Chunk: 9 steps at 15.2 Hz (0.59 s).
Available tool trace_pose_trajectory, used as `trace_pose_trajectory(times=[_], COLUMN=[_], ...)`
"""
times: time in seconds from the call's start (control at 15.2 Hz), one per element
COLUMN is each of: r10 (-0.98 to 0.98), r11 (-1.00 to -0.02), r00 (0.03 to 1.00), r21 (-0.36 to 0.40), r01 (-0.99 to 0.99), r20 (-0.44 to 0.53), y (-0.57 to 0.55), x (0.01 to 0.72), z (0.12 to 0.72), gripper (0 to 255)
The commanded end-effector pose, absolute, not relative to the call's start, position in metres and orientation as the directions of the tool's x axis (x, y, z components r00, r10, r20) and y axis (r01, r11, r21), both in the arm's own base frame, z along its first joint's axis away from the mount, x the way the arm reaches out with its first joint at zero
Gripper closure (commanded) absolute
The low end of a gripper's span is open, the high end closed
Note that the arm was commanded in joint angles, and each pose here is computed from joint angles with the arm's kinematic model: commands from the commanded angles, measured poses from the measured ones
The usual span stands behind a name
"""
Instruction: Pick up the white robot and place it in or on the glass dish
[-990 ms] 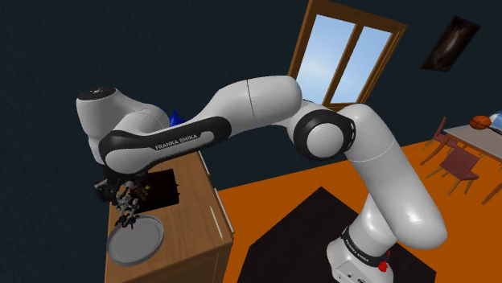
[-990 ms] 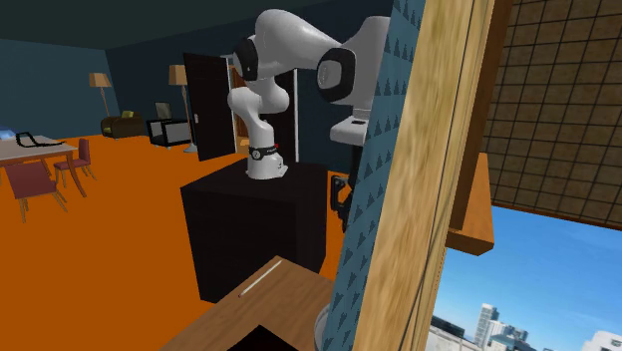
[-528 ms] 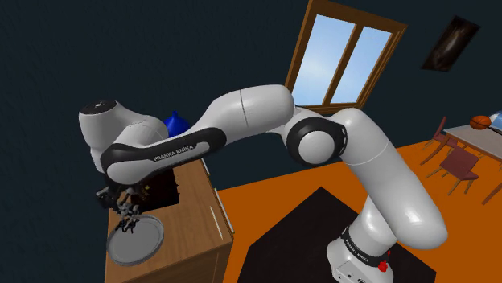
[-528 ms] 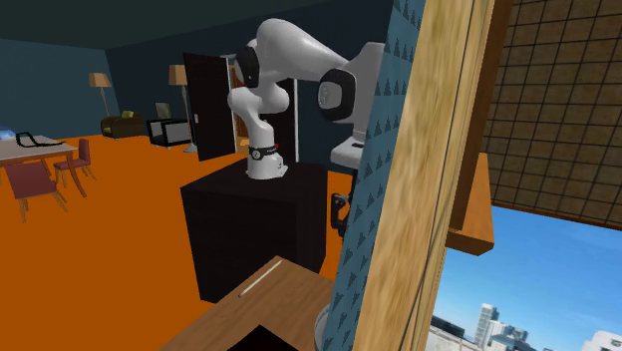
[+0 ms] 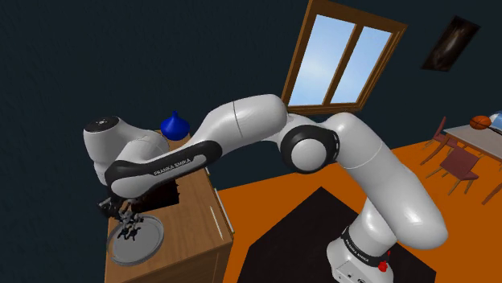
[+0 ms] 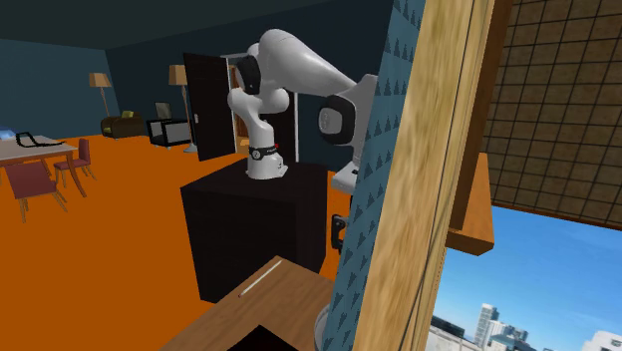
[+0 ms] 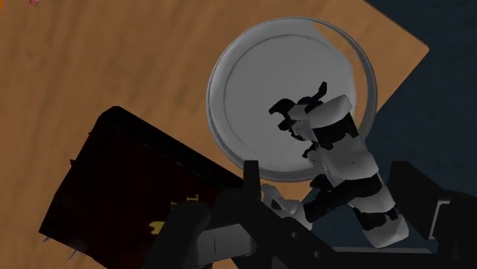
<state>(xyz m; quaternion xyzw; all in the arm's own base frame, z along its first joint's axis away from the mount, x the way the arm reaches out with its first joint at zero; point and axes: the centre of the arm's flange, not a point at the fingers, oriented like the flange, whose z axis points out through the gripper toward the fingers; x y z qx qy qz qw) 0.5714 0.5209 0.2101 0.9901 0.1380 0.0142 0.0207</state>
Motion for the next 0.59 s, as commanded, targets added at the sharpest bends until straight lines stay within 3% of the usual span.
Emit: trace_pose_trajectory(times=[0.0,0.53], r10=[0.274,0.274], r11=[-0.961,-0.961], r00=[0.962,0.962], r21=[0.045,0.045], r01=[0.273,0.273], r20=[0.023,0.023], y=[0.520,0.520], x=[0.571,0.571], z=[0.200,0.167], gripper=[255,255])
